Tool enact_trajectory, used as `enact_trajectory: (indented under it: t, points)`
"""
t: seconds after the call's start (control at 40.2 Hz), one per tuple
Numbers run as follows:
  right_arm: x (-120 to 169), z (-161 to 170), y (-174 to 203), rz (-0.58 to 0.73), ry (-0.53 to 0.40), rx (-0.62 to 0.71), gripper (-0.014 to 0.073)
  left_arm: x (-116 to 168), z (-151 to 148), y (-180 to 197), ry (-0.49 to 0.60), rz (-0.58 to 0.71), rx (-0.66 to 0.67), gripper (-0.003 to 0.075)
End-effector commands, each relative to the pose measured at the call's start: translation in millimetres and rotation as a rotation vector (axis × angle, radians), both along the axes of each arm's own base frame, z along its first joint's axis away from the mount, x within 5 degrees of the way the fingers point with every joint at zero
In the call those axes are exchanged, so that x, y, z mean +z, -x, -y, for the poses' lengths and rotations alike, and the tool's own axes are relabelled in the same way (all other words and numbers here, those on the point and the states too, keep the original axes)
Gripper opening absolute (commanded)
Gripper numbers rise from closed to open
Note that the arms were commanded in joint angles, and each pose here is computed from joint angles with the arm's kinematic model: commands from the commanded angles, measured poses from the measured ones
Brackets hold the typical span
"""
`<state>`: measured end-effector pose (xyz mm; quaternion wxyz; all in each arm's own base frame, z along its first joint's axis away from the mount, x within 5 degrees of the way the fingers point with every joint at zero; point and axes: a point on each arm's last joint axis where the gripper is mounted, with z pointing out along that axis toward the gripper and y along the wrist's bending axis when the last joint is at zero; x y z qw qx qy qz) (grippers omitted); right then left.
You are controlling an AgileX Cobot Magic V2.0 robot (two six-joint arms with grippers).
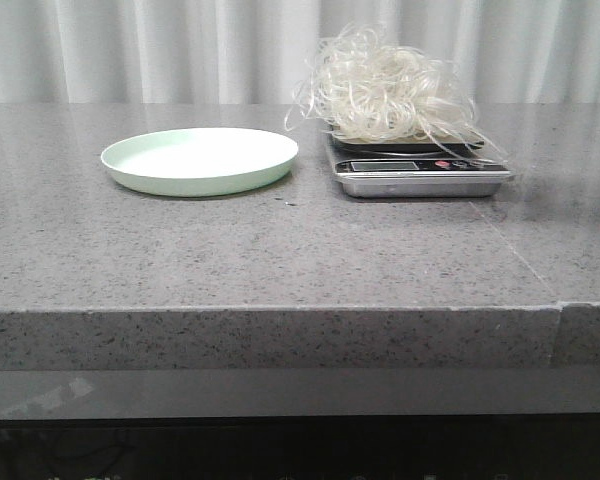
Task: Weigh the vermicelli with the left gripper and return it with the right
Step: 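Raise the left gripper away from the scale, then lower the right gripper onto the vermicelli on the scale and grasp it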
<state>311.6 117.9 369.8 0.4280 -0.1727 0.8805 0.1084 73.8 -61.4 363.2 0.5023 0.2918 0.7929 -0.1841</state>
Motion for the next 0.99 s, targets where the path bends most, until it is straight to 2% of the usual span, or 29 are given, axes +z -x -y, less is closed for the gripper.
enact_trajectory:
  t: [0.0, 0.149, 0.423, 0.671, 0.82, 0.969]
  points:
    - [25, -1, -17, 0.103, -0.026, -0.010, 0.0554, 14, 1, -2, 0.066, 0.072, 0.009, 0.0421]
    - [22, 0, -47, 0.070, -0.014, -0.035, 0.0554, 14, 1, -2, 0.066, 0.072, 0.009, 0.0421]
    - [-9, -1, -90, -0.013, 0.013, -0.057, 0.0554, 14, 1, -1, 0.070, 0.070, 0.008, 0.0421]
    - [-42, -7, -111, -0.082, 0.035, -0.057, 0.0546, 14, 1, -1, 0.075, 0.066, 0.006, 0.0421]
    - [-44, -4, -112, -0.093, 0.039, -0.062, 0.0461, 14, 1, -1, 0.075, 0.066, 0.006, 0.0421]
    - [-45, -4, -112, -0.095, 0.040, -0.062, 0.0285, 14, 1, -1, 0.075, 0.066, 0.006, 0.0421]
